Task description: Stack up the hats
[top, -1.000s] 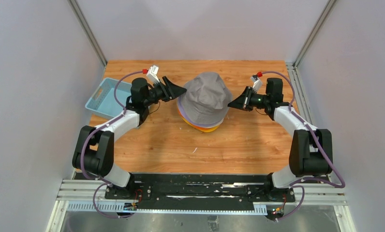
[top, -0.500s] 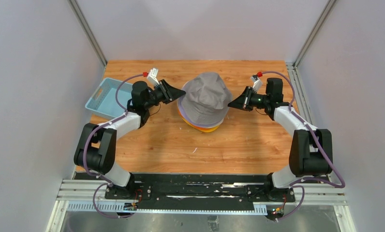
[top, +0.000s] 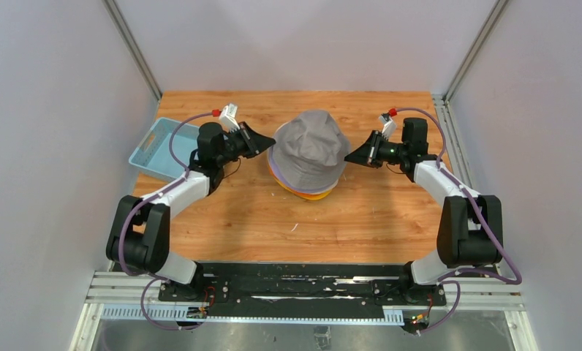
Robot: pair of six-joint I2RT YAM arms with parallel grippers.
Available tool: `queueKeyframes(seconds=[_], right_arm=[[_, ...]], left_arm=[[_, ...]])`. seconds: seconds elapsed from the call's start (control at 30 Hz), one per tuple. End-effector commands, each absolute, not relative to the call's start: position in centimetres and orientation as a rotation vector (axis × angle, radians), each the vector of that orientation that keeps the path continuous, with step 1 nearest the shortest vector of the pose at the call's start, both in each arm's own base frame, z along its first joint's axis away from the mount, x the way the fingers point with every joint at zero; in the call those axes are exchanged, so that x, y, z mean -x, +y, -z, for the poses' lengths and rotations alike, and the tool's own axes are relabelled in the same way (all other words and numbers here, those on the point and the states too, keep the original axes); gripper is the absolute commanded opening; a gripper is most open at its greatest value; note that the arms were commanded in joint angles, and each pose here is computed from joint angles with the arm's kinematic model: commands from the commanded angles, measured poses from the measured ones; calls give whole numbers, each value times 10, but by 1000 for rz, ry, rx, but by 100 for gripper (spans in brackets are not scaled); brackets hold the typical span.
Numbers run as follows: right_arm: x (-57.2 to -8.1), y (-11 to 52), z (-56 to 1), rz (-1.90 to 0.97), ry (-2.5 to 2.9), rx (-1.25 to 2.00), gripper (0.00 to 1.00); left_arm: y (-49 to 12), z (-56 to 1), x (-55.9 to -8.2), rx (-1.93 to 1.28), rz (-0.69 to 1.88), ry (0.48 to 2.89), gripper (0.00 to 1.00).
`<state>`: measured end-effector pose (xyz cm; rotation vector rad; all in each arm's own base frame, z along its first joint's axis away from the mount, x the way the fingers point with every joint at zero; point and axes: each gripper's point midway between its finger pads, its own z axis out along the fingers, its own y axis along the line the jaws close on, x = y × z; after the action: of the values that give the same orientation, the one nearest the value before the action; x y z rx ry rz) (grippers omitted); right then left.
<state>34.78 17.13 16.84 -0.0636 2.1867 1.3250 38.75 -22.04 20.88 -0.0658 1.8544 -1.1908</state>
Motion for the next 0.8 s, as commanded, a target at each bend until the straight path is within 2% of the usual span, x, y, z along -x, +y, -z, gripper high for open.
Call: queueKeyframes(seconds=[0.0,0.23,0.77], right_arm=[[-347,177,-166,-1306,2197,97,1],[-348,176,-161,-1299,2209,86,0],[-346,175,-160,-1290,2219,95,1]], left_arm=[[-199,-188,-390,84,971,1968,0],[-181,-142,-393,92,780,2146,0],[-171,-133,-419,155,659,2186,0]])
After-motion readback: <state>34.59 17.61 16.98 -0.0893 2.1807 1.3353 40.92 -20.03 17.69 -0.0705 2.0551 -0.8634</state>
